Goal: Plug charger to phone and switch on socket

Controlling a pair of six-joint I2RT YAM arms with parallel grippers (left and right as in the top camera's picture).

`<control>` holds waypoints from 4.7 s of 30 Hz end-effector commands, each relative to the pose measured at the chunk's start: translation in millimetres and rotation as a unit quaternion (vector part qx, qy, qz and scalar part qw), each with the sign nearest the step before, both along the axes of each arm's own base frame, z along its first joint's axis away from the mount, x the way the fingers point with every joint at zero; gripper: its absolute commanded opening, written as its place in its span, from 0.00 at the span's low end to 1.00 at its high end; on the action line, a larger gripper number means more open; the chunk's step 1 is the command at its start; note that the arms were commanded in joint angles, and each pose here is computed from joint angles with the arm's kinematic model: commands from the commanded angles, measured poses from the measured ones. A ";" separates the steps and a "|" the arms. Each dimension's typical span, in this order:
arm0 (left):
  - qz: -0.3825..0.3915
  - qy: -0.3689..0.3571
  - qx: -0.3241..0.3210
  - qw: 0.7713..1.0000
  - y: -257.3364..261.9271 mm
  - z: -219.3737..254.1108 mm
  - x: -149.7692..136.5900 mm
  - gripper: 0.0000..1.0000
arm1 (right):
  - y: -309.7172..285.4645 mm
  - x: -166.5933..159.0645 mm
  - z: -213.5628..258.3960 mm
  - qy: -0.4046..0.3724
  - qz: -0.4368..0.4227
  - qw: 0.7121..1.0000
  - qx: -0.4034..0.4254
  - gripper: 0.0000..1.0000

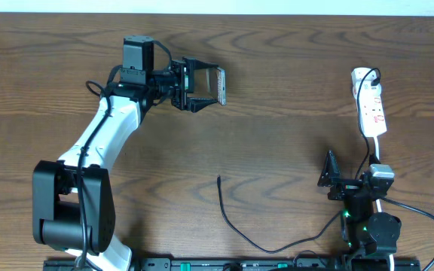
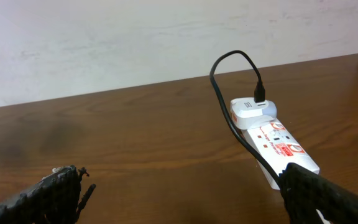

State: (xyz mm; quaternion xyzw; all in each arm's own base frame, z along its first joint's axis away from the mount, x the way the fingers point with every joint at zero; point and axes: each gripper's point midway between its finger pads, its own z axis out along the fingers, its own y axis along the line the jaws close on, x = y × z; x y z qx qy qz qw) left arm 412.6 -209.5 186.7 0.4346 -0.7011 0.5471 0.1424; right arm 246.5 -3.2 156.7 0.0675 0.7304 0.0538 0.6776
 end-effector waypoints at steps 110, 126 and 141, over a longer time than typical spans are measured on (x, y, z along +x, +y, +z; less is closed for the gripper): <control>-0.051 -0.060 -0.032 0.996 -6.2 34.9 -10.0 0.07 | 4.4 0.0 4.3 -0.010 0.007 0.999 0.038 0.99; -0.040 -0.068 -0.018 0.997 -4.1 31.6 -5.3 0.07 | 50.1 -0.5 56.8 0.056 0.130 0.983 0.114 0.99; 0.012 -0.088 0.077 0.993 6.2 3.2 11.3 0.07 | 127.6 67.1 45.7 0.300 0.334 0.865 0.225 0.99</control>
